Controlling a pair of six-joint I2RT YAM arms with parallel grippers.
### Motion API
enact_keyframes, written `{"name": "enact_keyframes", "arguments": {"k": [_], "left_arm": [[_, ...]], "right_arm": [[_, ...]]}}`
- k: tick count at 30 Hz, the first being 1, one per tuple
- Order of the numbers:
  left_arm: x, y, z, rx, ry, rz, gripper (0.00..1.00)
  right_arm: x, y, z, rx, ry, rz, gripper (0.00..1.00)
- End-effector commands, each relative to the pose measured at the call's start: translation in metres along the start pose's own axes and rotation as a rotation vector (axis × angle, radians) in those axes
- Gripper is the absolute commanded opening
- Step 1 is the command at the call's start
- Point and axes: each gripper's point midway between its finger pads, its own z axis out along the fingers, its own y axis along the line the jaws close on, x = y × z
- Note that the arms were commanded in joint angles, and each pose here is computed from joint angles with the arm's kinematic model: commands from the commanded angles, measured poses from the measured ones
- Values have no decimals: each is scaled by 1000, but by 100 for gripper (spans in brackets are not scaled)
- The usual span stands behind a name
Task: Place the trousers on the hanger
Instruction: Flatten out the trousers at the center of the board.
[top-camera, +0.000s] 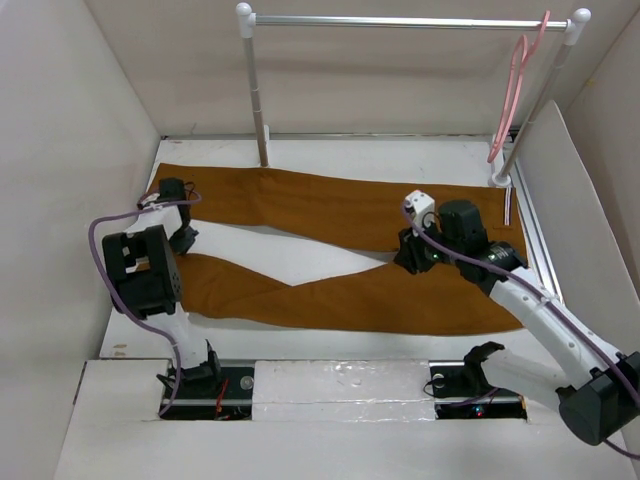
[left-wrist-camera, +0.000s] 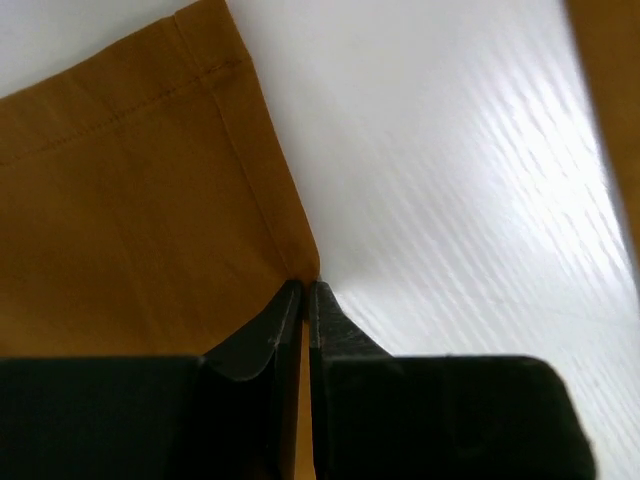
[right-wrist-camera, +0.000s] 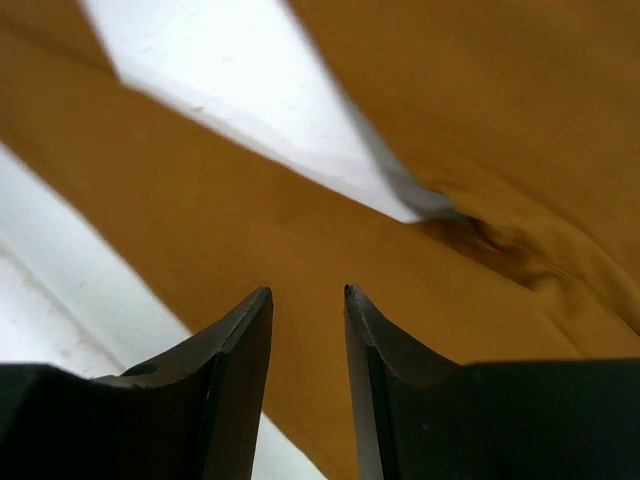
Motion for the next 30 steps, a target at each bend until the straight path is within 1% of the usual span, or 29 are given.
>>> {"name": "enact_keyframes", "arguments": {"k": [1, 3, 4, 6, 8, 10, 11, 12, 13, 14, 15, 16, 19, 20, 21, 22, 23, 24, 25, 26, 27, 28, 30], "left_arm": [[-46, 36, -24, -54, -103, -165, 0], [-74, 50, -41, -17, -164, -288, 0], [-84, 49, -46, 20, -194, -347, 0], [-98, 56, -66, 49, -245, -436, 0], [-104, 52, -79, 102, -268, -494, 0], [-116, 43, -95, 195, -325, -530, 0], [-106, 35, -91, 241, -295, -499, 0], [-101, 33, -81, 223, -263, -495, 0], [-96, 35, -76, 189, -224, -490, 0], [-91, 31, -68, 183, -189, -481, 0], [-79, 29, -48, 147, -129, -456, 0], [-73, 31, -42, 115, -97, -447, 0], [-65, 33, -23, 68, -68, -426, 0], [-66, 36, -21, 49, -76, -426, 4], [-69, 35, -20, 50, -82, -411, 30], [-72, 30, -27, 83, -74, -408, 49], [-72, 30, -27, 83, -74, -408, 49], [-75, 27, -31, 110, -85, -400, 56], [-82, 13, -52, 170, -132, -375, 61], [-81, 10, -61, 180, -161, -352, 65], [-88, 4, -86, 234, -217, -344, 66], [-84, -12, -103, 295, -244, -310, 66], [-65, -29, -123, 392, -257, -249, 63]], "right_arm": [[-18, -42, -24, 178, -71, 72, 41], [-15, -58, -32, 237, -78, 123, 41], [-14, -66, -35, 264, -82, 144, 41], [-12, -87, -48, 331, -108, 201, 41], [-8, -102, -57, 370, -131, 252, 41], [-9, -106, -63, 374, -159, 269, 41], [-8, -109, -64, 376, -166, 271, 44], [-5, -113, -65, 386, -167, 281, 46], [0, -117, -65, 396, -146, 295, 50], [5, -119, -65, 403, -130, 299, 53], [11, -124, -68, 421, -116, 319, 55], [15, -126, -69, 428, -107, 333, 59], [25, -134, -78, 455, -112, 372, 62], [25, -135, -81, 466, -118, 380, 62], [31, -135, -90, 502, -105, 403, 63], [37, -138, -93, 530, -101, 426, 61], [37, -139, -93, 530, -101, 426, 61], [41, -139, -97, 547, -99, 442, 56], [47, -138, -96, 551, -81, 451, 33], [54, -143, -101, 588, -81, 504, 18], [65, -142, -102, 604, -46, 546, 0], [75, -143, -106, 633, -29, 580, 0], [92, -149, -113, 709, 0, 645, 0]]}}
